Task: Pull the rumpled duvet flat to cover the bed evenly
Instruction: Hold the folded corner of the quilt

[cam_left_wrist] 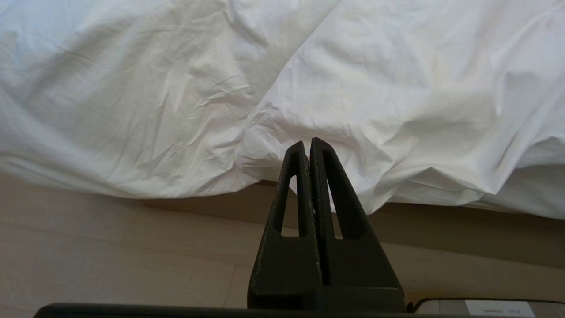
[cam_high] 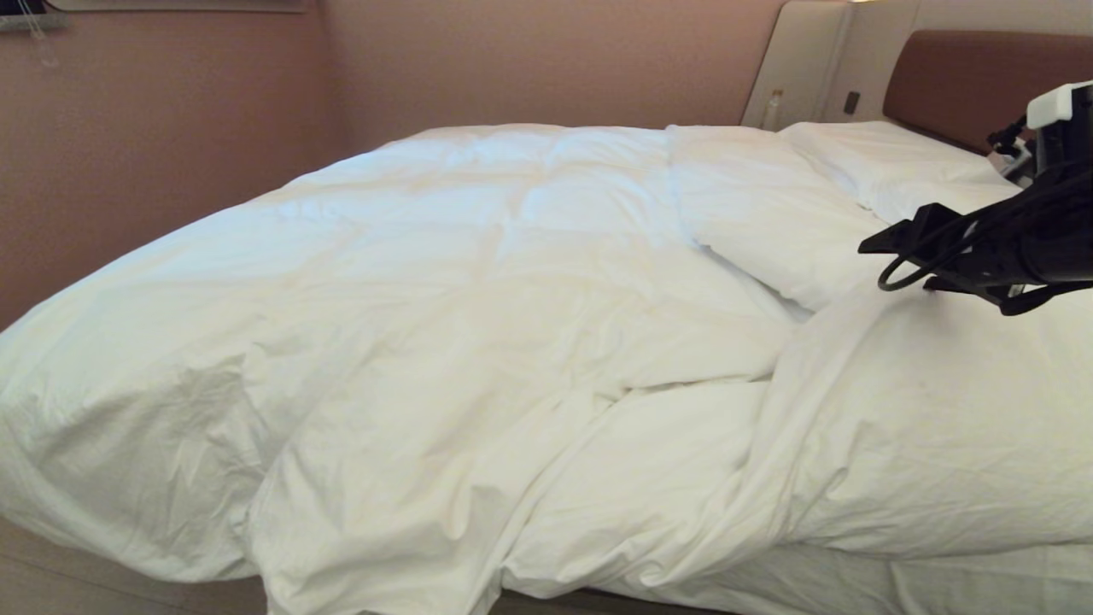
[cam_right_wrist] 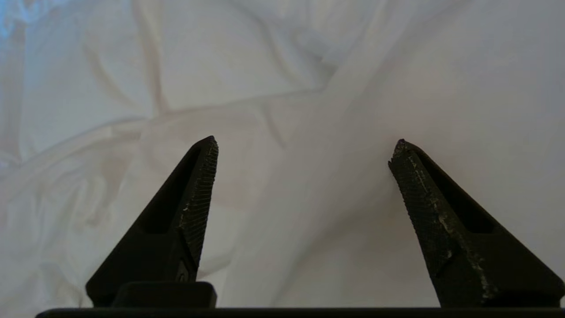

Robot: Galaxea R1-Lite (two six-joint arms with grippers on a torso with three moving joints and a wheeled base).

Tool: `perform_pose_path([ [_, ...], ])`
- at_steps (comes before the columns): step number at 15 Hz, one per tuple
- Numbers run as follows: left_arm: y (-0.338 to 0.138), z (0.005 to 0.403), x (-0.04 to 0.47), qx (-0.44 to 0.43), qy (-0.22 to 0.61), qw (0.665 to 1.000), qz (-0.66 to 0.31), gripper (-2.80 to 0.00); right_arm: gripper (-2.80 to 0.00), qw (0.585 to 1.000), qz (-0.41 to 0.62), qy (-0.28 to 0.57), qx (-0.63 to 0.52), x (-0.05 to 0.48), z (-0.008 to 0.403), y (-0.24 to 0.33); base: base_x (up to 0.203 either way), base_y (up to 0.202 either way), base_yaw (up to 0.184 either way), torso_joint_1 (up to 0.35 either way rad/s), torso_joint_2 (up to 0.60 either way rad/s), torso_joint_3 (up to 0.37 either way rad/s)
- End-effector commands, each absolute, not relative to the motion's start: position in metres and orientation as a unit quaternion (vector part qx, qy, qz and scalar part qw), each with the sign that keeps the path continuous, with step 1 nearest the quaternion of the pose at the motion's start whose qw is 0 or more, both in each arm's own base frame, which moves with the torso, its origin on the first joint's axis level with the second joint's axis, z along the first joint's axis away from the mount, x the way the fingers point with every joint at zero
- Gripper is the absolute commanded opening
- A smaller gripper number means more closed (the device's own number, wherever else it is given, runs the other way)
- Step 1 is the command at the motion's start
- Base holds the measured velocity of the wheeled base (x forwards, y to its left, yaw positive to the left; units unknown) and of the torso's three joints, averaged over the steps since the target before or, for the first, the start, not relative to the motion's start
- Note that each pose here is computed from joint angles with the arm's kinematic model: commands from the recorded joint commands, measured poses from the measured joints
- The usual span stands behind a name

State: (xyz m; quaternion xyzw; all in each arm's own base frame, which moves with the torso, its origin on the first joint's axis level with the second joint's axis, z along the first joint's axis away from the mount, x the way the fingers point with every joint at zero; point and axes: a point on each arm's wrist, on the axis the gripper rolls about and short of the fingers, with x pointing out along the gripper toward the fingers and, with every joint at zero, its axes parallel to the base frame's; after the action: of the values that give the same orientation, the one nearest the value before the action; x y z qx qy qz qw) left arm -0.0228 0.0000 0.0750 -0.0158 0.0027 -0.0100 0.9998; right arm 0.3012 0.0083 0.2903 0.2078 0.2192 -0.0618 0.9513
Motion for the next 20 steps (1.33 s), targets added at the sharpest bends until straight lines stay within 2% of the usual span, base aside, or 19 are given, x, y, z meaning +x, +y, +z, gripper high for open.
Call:
perform_pose_path([
  [1,0.000,0.075,-0.023,-0.016,0.002,1.000,-0.010,-2.80,0.00,0.955,-0.065,0.212,0.196,0.291,0.295,0.022,0.000,0.000,0.000,0.000,0.00,0.000],
  [6,0.000,0.075,-0.023,-0.016,0.003,1.000,-0.010,-2.80,0.00,0.956,-0.074,0.216,0.185,0.279,0.299,0.031,0.000,0.000,0.000,0.000,0.00,0.000],
  [10,0.000,0.075,-0.023,-0.016,0.002,1.000,-0.010,-2.80,0.00,0.957,-0.159,0.198,0.141,0.278,0.298,0.030,0.000,0.000,0.000,0.000,0.00,0.000],
  [20,0.000,0.075,-0.023,-0.016,0.003,1.000,-0.010,-2.80,0.00,0.943,-0.244,0.205,0.095,0.320,0.260,0.076,0.000,0.000,0.000,0.000,0.00,0.000],
])
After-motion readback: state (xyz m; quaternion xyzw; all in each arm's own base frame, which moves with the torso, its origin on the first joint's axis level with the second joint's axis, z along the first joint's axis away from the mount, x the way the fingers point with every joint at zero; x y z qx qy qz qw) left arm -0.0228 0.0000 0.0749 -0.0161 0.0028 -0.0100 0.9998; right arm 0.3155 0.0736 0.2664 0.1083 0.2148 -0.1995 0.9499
